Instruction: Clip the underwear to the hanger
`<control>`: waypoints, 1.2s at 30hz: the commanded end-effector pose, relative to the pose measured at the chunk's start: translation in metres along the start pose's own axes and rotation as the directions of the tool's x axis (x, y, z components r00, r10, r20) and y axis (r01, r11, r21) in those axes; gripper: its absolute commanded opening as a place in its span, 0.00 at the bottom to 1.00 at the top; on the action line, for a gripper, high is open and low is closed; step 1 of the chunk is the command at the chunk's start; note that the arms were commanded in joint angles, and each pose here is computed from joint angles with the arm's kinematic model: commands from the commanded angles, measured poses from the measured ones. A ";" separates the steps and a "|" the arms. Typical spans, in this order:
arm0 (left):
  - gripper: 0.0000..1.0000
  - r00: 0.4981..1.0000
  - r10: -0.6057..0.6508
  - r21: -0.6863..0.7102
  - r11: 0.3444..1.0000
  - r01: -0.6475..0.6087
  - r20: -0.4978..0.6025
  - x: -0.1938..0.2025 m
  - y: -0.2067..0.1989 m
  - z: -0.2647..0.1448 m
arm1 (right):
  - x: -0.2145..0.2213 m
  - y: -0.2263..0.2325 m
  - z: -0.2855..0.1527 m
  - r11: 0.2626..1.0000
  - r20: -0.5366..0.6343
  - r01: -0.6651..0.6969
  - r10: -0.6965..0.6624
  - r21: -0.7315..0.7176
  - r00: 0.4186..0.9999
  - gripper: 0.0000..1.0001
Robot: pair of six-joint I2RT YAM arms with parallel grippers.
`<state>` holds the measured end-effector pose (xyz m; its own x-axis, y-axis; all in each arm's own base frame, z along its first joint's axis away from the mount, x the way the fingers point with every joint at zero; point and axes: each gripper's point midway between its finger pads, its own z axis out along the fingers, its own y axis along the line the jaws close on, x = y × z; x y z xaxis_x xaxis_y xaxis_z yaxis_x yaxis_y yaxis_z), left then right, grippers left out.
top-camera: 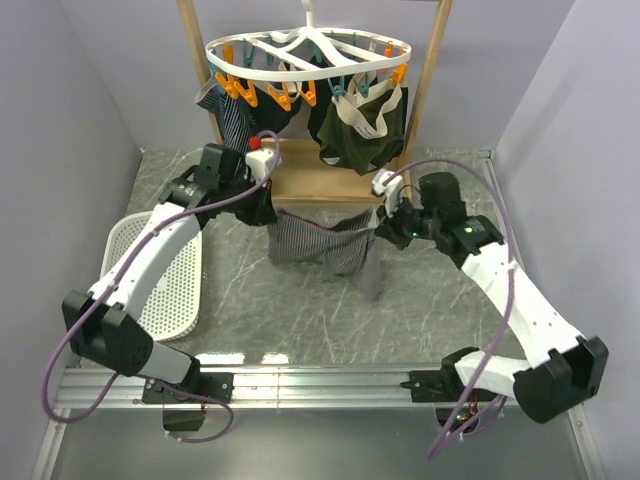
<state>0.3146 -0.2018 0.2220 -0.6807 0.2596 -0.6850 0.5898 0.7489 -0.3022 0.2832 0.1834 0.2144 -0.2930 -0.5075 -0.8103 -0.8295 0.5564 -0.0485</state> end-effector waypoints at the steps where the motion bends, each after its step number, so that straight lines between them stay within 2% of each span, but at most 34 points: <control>1: 0.00 0.977 0.166 -0.063 0.985 -0.159 0.132 -0.042 -0.008 -0.045 | -0.019 -0.015 -0.034 0.996 0.024 0.031 -0.033 0.089 0.999 0.00; 7: 0.00 0.953 0.264 -0.053 0.964 -0.259 0.151 -0.045 -0.020 -0.069 | -0.023 -0.015 -0.064 0.989 0.005 0.052 -0.053 0.140 0.999 0.00; 11: 0.00 0.928 0.355 0.143 0.919 -0.368 0.108 -0.008 -0.053 -0.082 | -0.010 -0.006 -0.087 0.986 -0.023 0.066 -0.064 0.156 0.998 0.00; 16: 0.00 0.920 0.383 0.276 0.878 -0.390 0.083 0.035 -0.074 -0.093 | 0.015 0.040 -0.104 0.999 -0.061 0.037 -0.038 -0.016 0.997 0.00; 19: 0.00 0.929 0.369 0.284 0.890 -0.358 0.015 0.059 -0.065 -0.079 | 0.026 0.058 -0.090 0.992 -0.078 -0.025 0.016 -0.121 0.997 0.00; 20: 0.00 0.935 0.355 0.289 0.897 -0.334 -0.020 0.071 -0.060 -0.071 | 0.034 0.064 -0.082 0.986 -0.106 -0.081 0.066 -0.145 0.992 0.00; 23: 0.00 0.943 0.325 0.287 0.913 -0.291 -0.077 0.087 -0.047 -0.049 | 0.040 0.084 -0.049 0.966 -0.151 -0.131 0.098 -0.223 0.984 0.00; 24: 0.01 0.945 0.315 0.285 0.917 -0.279 -0.087 0.090 -0.044 -0.044 | 0.033 0.085 -0.035 0.969 -0.124 -0.108 0.082 -0.223 0.989 0.00; 29: 0.01 0.952 0.277 0.220 0.945 -0.244 -0.132 0.097 -0.018 -0.009 | 0.033 0.122 0.011 0.924 -0.199 -0.144 0.076 -0.354 0.977 0.00; 34: 0.01 0.961 0.221 0.176 0.966 -0.191 -0.168 0.109 -0.003 0.013 | 0.041 0.147 0.047 0.892 -0.250 -0.174 0.072 -0.417 0.966 0.00; 35: 0.01 0.962 0.211 0.170 0.968 -0.182 -0.173 0.110 -0.002 0.014 | 0.040 0.157 0.054 0.890 -0.243 -0.147 0.042 -0.433 0.969 0.05; 36: 0.01 0.963 0.193 0.164 0.973 -0.163 -0.190 0.117 0.000 0.018 | 0.044 0.162 0.062 0.885 -0.262 -0.150 0.033 -0.441 0.964 0.14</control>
<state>0.2287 -0.1801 0.1350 -0.6151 0.5467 -0.5681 0.7757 0.5488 -0.3118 0.1659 0.2587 0.1330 -0.4763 -0.6660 -0.5741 -0.8786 0.3341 0.3413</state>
